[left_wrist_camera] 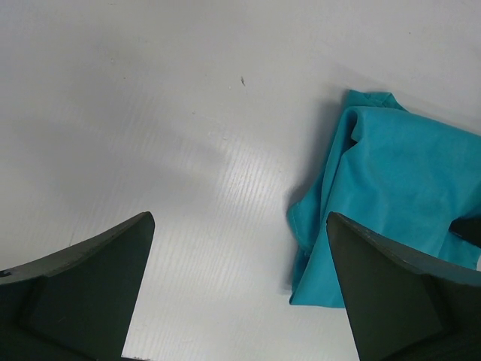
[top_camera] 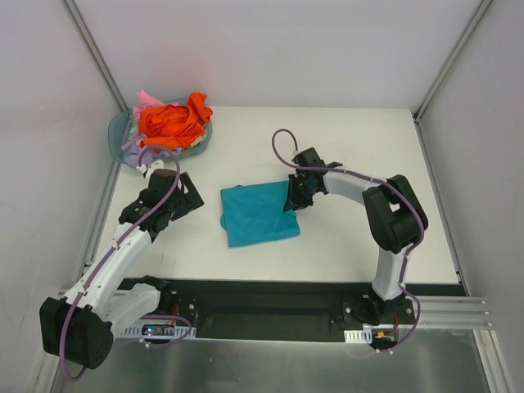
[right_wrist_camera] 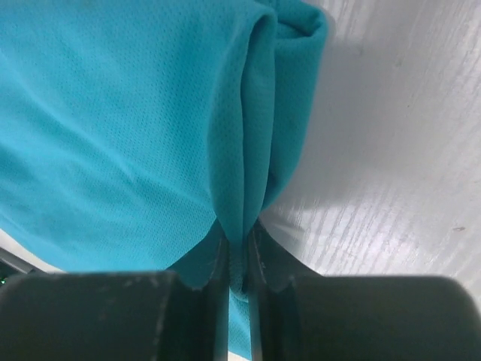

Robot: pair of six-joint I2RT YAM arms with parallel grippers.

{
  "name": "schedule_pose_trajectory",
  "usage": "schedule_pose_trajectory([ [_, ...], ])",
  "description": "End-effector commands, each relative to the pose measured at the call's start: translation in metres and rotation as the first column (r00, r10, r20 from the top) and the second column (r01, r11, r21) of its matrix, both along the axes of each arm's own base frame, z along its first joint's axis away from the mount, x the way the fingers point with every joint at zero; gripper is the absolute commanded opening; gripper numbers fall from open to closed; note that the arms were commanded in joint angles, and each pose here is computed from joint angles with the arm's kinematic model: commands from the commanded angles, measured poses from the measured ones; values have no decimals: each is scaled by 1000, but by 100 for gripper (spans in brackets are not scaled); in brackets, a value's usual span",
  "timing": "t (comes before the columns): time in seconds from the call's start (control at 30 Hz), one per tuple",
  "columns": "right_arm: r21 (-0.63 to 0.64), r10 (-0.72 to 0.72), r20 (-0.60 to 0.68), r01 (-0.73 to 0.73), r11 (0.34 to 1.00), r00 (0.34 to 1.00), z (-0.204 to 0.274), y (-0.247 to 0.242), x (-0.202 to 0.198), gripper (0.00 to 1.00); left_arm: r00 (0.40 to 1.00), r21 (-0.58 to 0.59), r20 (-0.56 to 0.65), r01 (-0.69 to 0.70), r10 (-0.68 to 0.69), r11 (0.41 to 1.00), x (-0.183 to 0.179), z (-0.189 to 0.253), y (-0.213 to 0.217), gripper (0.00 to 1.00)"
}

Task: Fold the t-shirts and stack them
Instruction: Put the neatly folded tshirt into the corner of the board with the right arm

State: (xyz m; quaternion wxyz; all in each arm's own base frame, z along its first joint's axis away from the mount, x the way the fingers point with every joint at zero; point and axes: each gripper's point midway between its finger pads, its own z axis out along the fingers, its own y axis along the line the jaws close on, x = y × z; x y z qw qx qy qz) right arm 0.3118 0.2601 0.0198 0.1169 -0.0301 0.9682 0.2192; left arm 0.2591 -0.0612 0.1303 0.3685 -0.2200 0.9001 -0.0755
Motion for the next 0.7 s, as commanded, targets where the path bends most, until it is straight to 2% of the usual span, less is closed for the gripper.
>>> schedule_pose_trajectory([
  [0.0,-80,-37,-5,36,996,999,-5,-15,-8,4,999,18,42,-18,17,1000,7,19,5,99],
  [0.1,-136,-33,28,37,990,999,12,-47,-9,1,999,28,48,-6,5,1000,7,20,5,99],
  [0.27,-214,-143,58,152,965,988,21,-132,17,1,998,51,56,-10,7,999,12,24,8,99],
  [0.37,-274,-222,86,237,932,971,18,-181,49,1,997,57,59,-46,43,997,17,23,11,99],
  [0.4,-274,-278,119,301,914,953,33,-203,73,1,997,58,54,-49,46,997,18,20,11,99],
  [0.47,-291,-328,68,333,897,942,19,-222,90,1,997,58,57,-51,47,997,22,22,10,99],
  [0.6,-258,-377,70,382,887,924,27,-260,138,1,997,67,49,-58,55,996,30,24,10,99],
  [0.63,-248,-375,132,396,884,918,45,-267,161,1,997,68,50,-61,58,996,31,24,10,99],
  [0.67,-269,-369,122,389,881,921,33,-275,169,1,997,73,50,-66,62,995,33,24,11,99],
])
